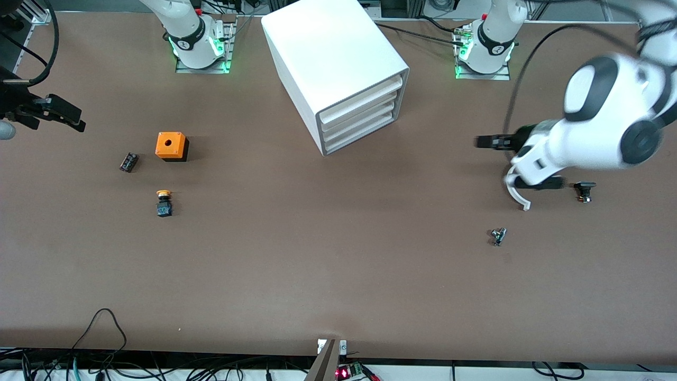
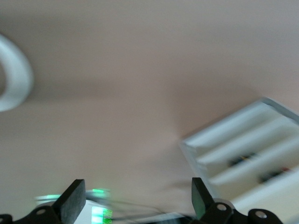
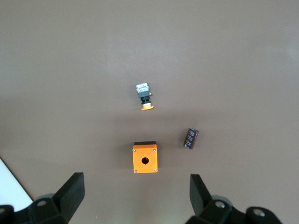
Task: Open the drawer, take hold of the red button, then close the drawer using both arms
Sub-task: 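Reach the left gripper to the white cabinet's drawer front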
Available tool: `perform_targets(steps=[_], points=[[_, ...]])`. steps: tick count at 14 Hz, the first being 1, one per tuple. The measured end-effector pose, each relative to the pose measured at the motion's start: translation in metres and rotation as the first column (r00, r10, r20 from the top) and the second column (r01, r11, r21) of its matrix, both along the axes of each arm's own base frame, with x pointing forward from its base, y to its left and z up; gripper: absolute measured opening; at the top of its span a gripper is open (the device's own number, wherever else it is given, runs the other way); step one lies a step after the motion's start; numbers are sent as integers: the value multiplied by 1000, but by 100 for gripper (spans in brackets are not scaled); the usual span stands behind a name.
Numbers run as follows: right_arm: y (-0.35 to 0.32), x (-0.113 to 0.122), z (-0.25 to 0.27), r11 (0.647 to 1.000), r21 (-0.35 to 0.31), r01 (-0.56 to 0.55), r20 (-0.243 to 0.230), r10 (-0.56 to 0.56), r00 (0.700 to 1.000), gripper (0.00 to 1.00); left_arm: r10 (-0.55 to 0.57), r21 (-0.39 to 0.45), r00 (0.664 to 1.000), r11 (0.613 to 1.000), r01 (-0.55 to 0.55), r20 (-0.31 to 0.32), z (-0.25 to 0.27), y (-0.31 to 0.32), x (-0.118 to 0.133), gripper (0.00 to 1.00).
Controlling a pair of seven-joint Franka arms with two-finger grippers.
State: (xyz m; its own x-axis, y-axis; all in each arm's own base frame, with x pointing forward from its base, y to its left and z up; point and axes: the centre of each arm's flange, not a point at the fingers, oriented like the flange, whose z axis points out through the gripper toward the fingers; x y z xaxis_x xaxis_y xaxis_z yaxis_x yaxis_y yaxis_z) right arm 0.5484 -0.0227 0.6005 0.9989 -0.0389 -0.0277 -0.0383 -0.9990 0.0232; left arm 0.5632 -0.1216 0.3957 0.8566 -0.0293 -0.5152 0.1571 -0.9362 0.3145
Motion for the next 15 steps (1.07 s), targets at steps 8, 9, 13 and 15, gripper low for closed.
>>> perform_targets(steps=[8, 9, 13, 15], points=[[2, 9, -20, 1000, 0, -3, -37, 3, 999, 100, 47, -334, 969, 934, -128, -242, -162, -150, -94, 100], [2, 9, -21, 1000, 0, -4, -38, 4, 999, 100, 22, -339, 968, 934, -109, -251, -164, -160, -106, 100], [14, 12, -27, 1000, 10, -21, -49, 22, 999, 100, -64, -376, 965, 926, -38, -256, -175, -173, -137, 100], [37, 16, -35, 998, 15, -60, -63, 61, 996, 100, -109, -401, 962, 916, 0, -250, -181, -177, -151, 100]])
